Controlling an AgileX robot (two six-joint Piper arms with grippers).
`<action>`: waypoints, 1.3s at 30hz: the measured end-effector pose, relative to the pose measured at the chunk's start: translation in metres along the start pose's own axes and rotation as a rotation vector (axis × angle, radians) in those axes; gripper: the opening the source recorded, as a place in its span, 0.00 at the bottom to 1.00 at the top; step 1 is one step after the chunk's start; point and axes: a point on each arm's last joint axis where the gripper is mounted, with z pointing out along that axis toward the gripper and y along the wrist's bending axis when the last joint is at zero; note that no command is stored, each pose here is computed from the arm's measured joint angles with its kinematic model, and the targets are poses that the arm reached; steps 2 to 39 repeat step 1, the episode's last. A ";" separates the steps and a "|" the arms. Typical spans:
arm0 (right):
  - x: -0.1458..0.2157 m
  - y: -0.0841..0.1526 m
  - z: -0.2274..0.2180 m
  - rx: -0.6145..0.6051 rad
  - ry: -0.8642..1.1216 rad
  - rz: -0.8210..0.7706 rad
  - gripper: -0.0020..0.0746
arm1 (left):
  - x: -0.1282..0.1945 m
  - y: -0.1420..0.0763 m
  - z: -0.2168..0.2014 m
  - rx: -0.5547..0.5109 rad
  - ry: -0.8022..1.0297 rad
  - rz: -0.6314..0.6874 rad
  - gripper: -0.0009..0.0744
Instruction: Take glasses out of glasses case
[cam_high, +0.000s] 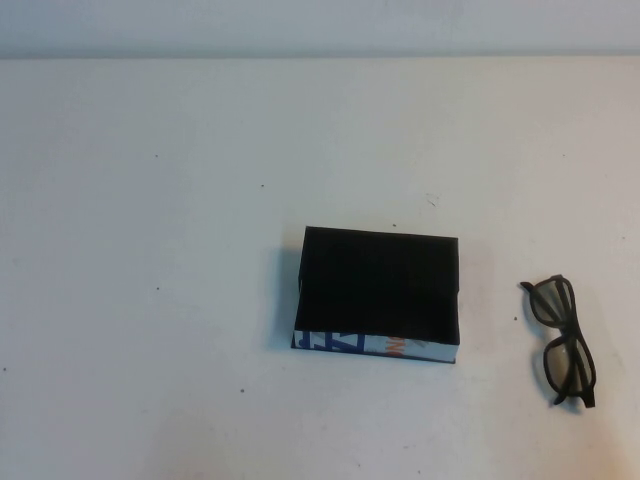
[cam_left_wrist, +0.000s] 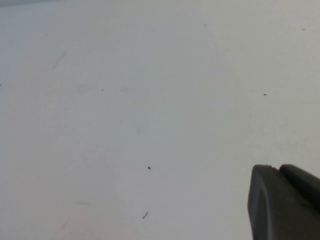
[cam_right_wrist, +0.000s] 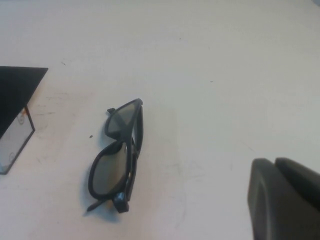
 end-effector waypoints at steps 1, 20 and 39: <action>0.000 0.000 0.000 0.000 0.000 0.000 0.00 | 0.000 0.000 0.000 0.000 0.000 0.000 0.01; 0.000 0.000 0.000 0.000 0.000 0.000 0.00 | 0.000 0.000 0.000 0.000 0.000 0.000 0.01; 0.000 0.000 0.000 0.000 0.000 0.000 0.00 | 0.000 0.000 0.000 0.000 0.000 0.000 0.01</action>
